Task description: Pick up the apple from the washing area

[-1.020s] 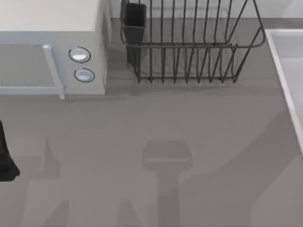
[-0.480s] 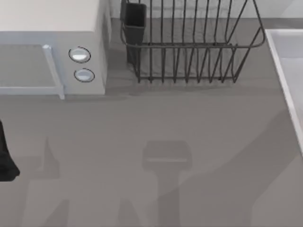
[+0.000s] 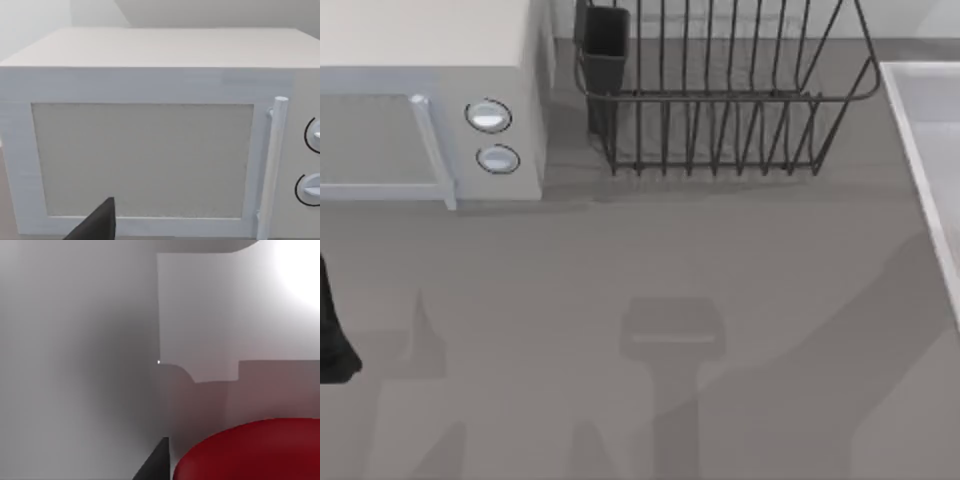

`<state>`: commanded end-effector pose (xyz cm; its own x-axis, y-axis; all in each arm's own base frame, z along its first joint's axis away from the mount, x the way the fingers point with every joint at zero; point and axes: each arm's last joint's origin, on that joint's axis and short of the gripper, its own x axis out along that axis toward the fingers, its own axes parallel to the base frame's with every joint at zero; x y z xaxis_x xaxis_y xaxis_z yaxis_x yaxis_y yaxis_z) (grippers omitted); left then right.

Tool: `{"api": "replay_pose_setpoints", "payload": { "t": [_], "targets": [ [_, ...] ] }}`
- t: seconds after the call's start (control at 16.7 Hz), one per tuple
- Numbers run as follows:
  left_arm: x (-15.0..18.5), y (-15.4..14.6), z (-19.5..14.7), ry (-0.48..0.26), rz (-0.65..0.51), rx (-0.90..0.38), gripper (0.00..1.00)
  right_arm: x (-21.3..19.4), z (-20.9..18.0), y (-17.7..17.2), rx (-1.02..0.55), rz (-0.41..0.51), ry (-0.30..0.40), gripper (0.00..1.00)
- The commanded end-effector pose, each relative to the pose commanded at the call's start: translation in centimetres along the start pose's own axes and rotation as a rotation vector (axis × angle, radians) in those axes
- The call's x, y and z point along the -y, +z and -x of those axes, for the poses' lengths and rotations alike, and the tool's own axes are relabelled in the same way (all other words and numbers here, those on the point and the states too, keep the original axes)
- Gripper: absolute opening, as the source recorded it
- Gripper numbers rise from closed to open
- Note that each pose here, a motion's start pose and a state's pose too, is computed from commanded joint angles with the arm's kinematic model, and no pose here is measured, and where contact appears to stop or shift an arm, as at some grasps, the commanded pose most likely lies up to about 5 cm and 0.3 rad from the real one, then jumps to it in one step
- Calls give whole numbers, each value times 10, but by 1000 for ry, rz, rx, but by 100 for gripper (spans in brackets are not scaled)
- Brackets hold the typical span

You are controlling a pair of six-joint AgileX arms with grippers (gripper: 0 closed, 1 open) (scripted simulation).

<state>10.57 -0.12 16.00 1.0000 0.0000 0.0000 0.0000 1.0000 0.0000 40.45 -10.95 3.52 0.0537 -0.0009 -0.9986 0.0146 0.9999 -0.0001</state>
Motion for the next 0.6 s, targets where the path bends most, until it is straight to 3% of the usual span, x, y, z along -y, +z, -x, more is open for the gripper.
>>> {"api": "replay_pose_setpoints", "payload": {
  "t": [0.3,0.6],
  "targets": [
    [0,0,0,0,0,0,100,6,42,21,9,0,-2,0],
    [0,0,0,0,0,0,100,8,137,32,-33,-1,9,0]
  ]
}}
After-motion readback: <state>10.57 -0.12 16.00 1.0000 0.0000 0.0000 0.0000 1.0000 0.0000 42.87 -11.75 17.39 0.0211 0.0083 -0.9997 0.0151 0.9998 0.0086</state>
